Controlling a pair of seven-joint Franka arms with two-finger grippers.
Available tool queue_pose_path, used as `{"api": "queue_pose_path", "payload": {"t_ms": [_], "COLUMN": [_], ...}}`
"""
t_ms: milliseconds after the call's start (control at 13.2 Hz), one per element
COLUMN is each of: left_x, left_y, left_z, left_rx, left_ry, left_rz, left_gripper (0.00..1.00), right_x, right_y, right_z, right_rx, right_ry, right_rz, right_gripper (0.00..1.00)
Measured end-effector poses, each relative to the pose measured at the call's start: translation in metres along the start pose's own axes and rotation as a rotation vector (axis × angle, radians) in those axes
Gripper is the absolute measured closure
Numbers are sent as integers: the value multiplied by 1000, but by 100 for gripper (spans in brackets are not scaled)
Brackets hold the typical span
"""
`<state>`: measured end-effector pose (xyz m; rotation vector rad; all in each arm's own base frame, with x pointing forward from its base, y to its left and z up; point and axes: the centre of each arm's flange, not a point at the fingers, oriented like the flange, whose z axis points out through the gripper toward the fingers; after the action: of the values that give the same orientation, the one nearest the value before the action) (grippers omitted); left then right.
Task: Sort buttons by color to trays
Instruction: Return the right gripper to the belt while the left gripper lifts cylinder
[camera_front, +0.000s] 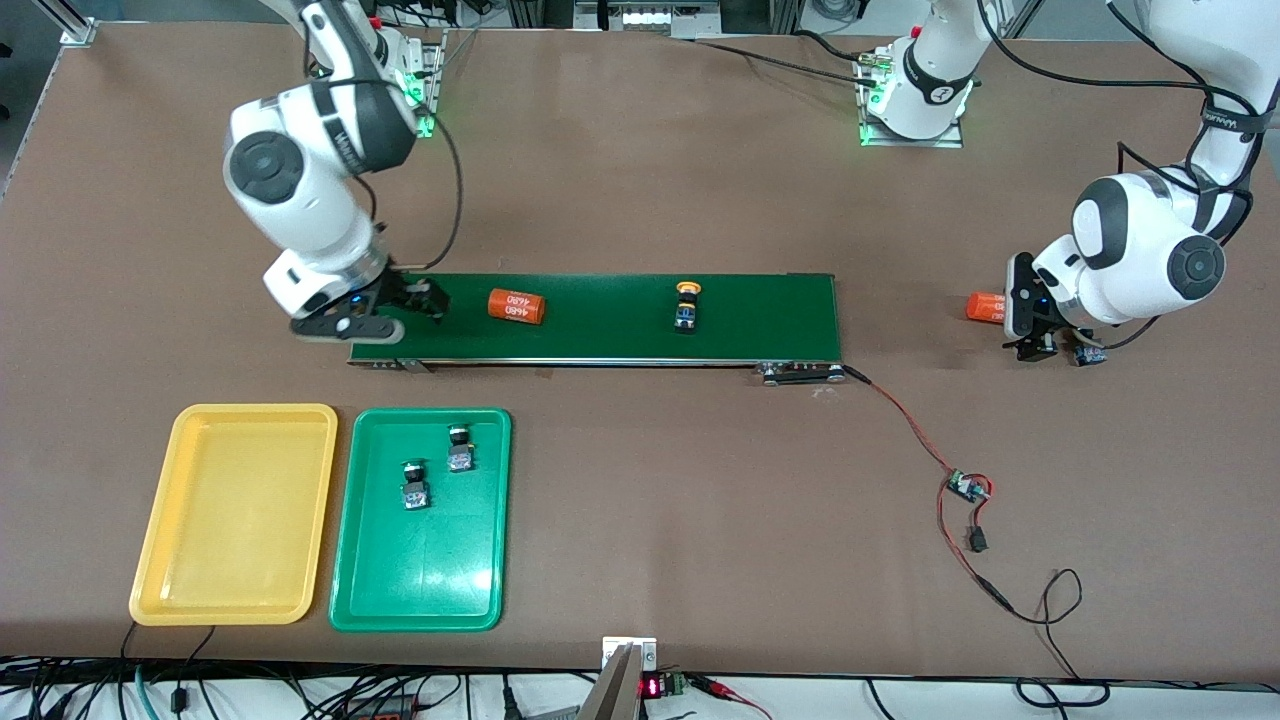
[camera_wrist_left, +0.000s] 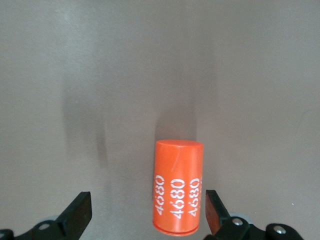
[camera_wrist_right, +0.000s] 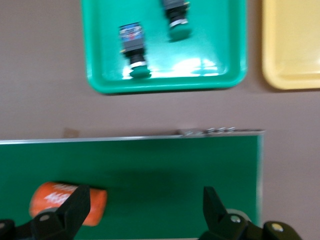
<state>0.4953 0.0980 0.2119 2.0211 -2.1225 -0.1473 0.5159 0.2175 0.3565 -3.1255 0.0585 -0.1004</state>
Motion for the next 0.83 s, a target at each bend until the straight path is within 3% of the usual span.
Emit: {"api": "queue_pose_path", "payload": {"t_ms": [835], "left_x": [-31], "left_y": [22], "left_z": [43], "left_rx": [-52], "left_ry": [36], "left_rz": [-18], "left_gripper": [0], "right_x": [-27], "right_y": [-52], "right_z": [56], "right_rx": [34], "right_ry": [-37], "right_rz": [-1], "right_gripper": [0]}}
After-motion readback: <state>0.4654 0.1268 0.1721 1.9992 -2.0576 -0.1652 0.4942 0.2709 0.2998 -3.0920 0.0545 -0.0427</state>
